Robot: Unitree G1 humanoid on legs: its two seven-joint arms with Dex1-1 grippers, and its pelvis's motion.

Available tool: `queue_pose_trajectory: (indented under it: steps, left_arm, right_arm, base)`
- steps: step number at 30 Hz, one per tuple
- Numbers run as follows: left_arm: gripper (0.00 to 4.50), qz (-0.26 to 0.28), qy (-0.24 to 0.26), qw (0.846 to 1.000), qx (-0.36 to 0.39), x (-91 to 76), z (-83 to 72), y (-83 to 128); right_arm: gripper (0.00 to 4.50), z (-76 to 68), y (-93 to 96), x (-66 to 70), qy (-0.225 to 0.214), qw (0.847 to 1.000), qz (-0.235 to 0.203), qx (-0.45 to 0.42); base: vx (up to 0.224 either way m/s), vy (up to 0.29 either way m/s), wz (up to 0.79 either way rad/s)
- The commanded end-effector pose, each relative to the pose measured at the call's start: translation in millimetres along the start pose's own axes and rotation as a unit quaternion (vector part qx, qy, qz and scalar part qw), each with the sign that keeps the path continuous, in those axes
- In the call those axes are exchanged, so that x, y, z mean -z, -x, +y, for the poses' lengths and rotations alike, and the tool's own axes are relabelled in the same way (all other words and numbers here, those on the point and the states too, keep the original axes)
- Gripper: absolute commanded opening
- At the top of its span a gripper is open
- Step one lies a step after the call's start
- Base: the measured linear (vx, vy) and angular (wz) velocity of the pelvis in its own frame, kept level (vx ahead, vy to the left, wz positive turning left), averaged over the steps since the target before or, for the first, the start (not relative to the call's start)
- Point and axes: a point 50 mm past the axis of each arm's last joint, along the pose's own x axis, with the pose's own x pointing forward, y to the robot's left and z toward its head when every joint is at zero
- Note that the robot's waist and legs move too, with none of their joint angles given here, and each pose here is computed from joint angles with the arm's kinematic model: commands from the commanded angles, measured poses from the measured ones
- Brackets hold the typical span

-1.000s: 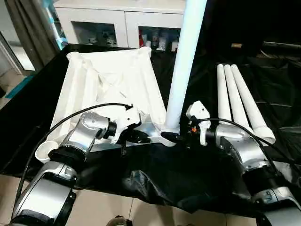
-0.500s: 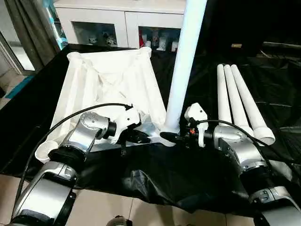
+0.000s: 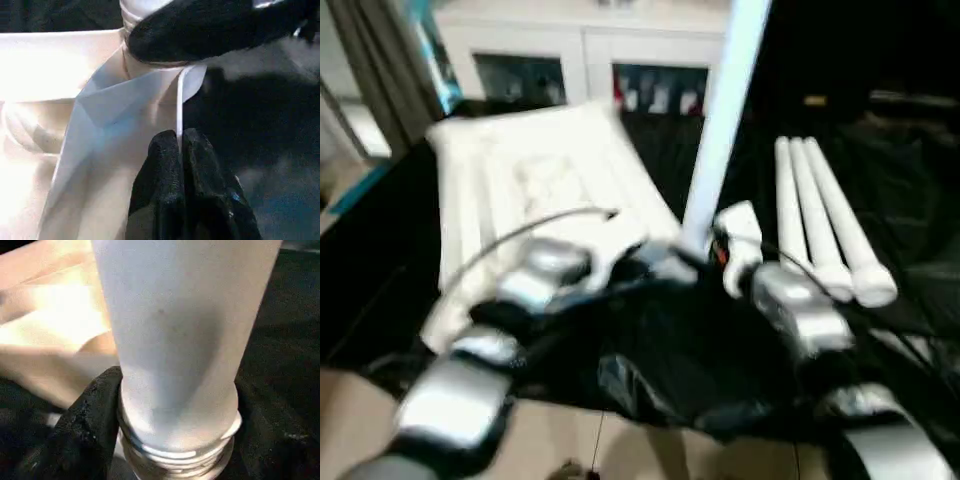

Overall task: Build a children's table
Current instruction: Rotate leg to tighten

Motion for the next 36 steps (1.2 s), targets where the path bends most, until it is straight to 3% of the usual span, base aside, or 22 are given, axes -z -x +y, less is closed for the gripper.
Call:
queue_pose_trajectory:
  steps: [1, 3, 4, 9, 11, 15, 17, 22, 23, 29, 36]
  left_arm:
    - [0.00, -0.033, 0.006, 0.995, -0.090, -23.2, 17.7, 4.7]
    - [0.00, -0.041, -0.002, 0.995, -0.086, -32.1, 10.4, -4.0]
    - [0.00, -0.045, -0.010, 0.996, -0.080, -35.6, 6.3, -7.9]
    - [0.00, -0.047, -0.025, 0.996, -0.065, -34.5, 3.4, -8.6]
    - [0.00, -0.047, -0.034, 0.997, -0.050, -29.0, 4.3, -4.6]
    - [0.00, -0.046, -0.051, 0.998, -0.018, -19.7, 4.9, 3.0]
    - [0.00, -0.044, -0.062, 0.997, 0.027, -9.2, 4.9, 13.5]
    - [0.00, -0.037, -0.081, 0.994, 0.070, 1.2, 4.4, 23.9]
    - [0.00, -0.043, -0.082, 0.990, 0.110, 5.0, 1.5, 30.1]
    - [0.00, -0.047, -0.084, 0.982, 0.162, 9.5, -1.4, 41.3]
    - [0.00, -0.042, -0.087, 0.981, 0.171, 11.9, -0.7, 45.3]
  right_arm:
    - [2.76, 9.1, -2.5, 25.5, -0.025, 0.998, 0.053, 0.022]
    - [2.76, 20.6, -9.0, 23.4, -0.016, 0.999, 0.049, 0.014]
    - [3.11, 25.1, -11.9, 20.7, -0.016, 0.999, 0.039, 0.011]
    - [3.66, 25.9, -13.7, 14.2, -0.018, 1.000, 0.020, 0.002]
    - [3.90, 22.4, -11.5, 8.5, 0.002, 1.000, 0.007, -0.022]
    - [3.90, 14.1, -3.2, 5.5, 0.025, 0.997, 0.005, -0.071]
    - [3.90, 3.2, 11.5, 3.6, 0.068, 0.989, 0.016, -0.130]
    - [3.90, -3.0, 26.7, 2.0, 0.092, 0.977, 0.024, -0.193]
    - [3.90, -7.7, 34.2, -0.2, 0.104, 0.970, 0.027, -0.217]
    - [3.90, -16.9, 42.7, -7.6, 0.111, 0.965, 0.025, -0.237]
    - [3.90, -13.2, 45.2, -9.3, 0.109, 0.957, 0.030, -0.267]
  base:
    - [0.000, 0.000, 0.00]
    - [0.000, 0.000, 0.00]
    - [0.000, 0.000, 0.00]
    - [0.000, 0.000, 0.00]
    - [0.000, 0.000, 0.00]
    - [0.000, 0.000, 0.00]
    - [0.000, 0.000, 0.00]
    - [0.000, 0.000, 0.00]
    - [0.000, 0.000, 0.00]
    - [0.000, 0.000, 0.00]
    - [0.000, 0.000, 0.00]
